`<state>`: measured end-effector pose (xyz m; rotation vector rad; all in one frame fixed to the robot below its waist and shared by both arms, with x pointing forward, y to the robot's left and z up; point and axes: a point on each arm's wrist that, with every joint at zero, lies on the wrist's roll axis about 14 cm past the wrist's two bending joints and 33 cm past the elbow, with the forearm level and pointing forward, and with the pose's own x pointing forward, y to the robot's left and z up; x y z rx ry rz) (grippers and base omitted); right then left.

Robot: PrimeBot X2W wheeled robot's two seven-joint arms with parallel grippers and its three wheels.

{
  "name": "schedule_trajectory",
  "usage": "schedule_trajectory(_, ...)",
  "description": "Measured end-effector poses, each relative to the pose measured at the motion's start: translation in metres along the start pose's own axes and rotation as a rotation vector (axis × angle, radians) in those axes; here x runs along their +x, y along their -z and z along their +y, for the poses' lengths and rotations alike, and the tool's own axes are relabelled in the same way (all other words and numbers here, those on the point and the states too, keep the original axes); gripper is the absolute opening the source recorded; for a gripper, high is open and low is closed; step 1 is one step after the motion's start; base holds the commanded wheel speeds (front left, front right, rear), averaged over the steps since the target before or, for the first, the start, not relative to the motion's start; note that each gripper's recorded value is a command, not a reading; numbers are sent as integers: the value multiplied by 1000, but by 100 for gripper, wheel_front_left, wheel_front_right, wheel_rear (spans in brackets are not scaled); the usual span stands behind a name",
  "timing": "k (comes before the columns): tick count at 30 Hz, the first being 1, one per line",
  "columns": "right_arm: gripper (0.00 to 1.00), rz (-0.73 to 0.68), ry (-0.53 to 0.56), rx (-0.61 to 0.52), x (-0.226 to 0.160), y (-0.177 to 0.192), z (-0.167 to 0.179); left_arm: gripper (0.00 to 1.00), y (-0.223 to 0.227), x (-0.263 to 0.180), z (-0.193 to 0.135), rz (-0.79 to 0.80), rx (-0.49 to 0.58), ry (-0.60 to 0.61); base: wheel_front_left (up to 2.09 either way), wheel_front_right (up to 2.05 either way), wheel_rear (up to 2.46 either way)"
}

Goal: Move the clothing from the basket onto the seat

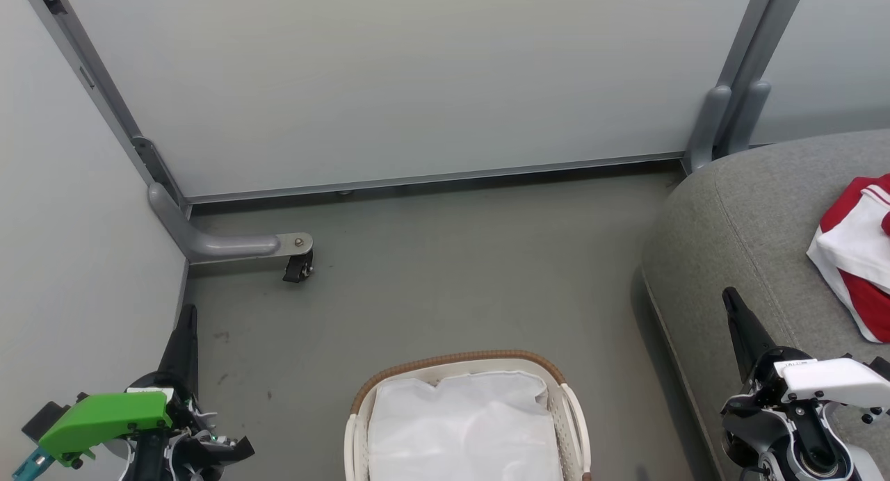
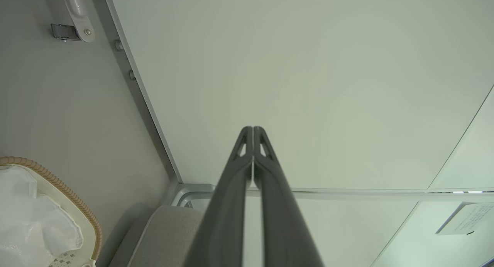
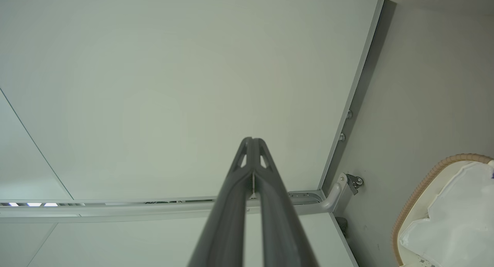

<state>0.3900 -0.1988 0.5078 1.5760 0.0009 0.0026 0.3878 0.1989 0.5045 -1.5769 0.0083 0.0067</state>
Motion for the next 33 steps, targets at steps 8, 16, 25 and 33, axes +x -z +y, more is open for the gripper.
schedule_trajectory(8,0,0,0,0,0,0,0,0,0,0,0,0,0,0,0,0,0)
schedule_trajectory(16,0,0,0,0,0,0,0,0,0,0,0,0,0,0,0,0,0)
schedule_trajectory(25,0,0,0,0,0,0,0,0,0,0,0,0,0,0,0,0,0)
schedule_trajectory(33,0,0,0,0,0,0,0,0,0,0,0,0,0,0,0,0,0)
